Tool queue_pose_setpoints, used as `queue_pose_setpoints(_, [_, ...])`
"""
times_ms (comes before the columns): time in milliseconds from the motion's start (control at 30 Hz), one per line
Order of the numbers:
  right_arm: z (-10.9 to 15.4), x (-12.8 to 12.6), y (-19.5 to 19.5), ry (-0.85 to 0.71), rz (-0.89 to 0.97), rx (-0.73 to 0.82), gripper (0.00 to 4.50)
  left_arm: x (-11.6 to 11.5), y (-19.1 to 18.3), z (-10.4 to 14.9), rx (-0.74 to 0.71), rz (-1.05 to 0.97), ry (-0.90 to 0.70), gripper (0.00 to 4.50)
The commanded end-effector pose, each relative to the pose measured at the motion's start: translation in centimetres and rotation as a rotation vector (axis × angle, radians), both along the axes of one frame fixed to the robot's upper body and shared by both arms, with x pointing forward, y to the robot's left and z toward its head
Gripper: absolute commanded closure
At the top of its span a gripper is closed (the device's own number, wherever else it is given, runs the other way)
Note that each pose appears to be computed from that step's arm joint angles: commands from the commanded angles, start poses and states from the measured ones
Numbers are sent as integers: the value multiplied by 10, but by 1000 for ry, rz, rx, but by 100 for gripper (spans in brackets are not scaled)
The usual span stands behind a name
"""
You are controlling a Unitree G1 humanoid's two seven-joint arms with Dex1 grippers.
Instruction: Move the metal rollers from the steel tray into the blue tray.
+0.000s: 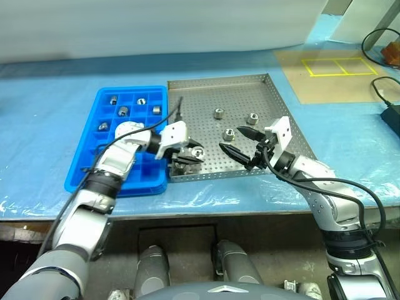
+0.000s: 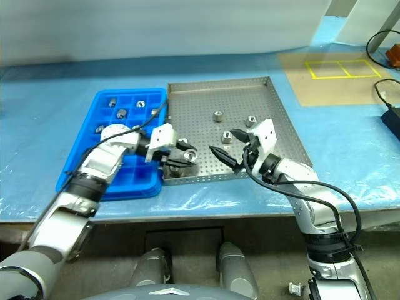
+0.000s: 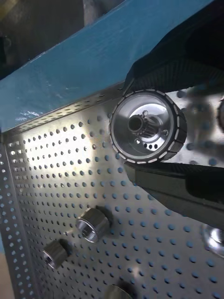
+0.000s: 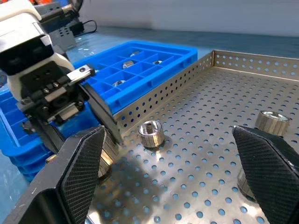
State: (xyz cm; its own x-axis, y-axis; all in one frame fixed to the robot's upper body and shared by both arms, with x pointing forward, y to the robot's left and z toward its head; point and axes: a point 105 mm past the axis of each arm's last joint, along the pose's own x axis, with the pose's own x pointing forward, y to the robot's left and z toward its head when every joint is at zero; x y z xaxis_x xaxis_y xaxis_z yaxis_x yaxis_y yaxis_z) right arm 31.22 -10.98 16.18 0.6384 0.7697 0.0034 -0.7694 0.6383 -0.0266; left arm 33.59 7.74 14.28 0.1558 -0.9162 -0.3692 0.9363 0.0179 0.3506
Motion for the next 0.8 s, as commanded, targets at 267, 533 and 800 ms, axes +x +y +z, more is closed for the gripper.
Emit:
queue_pose_setpoints(267, [39, -8, 54, -67, 422, 31, 0, -20, 95, 75, -190, 406, -138, 272])
queue_pose_setpoints(533, [34, -5, 97, -69, 671, -22, 0, -46, 131, 66, -245, 653, -126, 272])
queue_pose_setpoints(800, [36, -4, 111, -80, 736, -9, 0, -58, 153, 50, -298, 897, -136, 272])
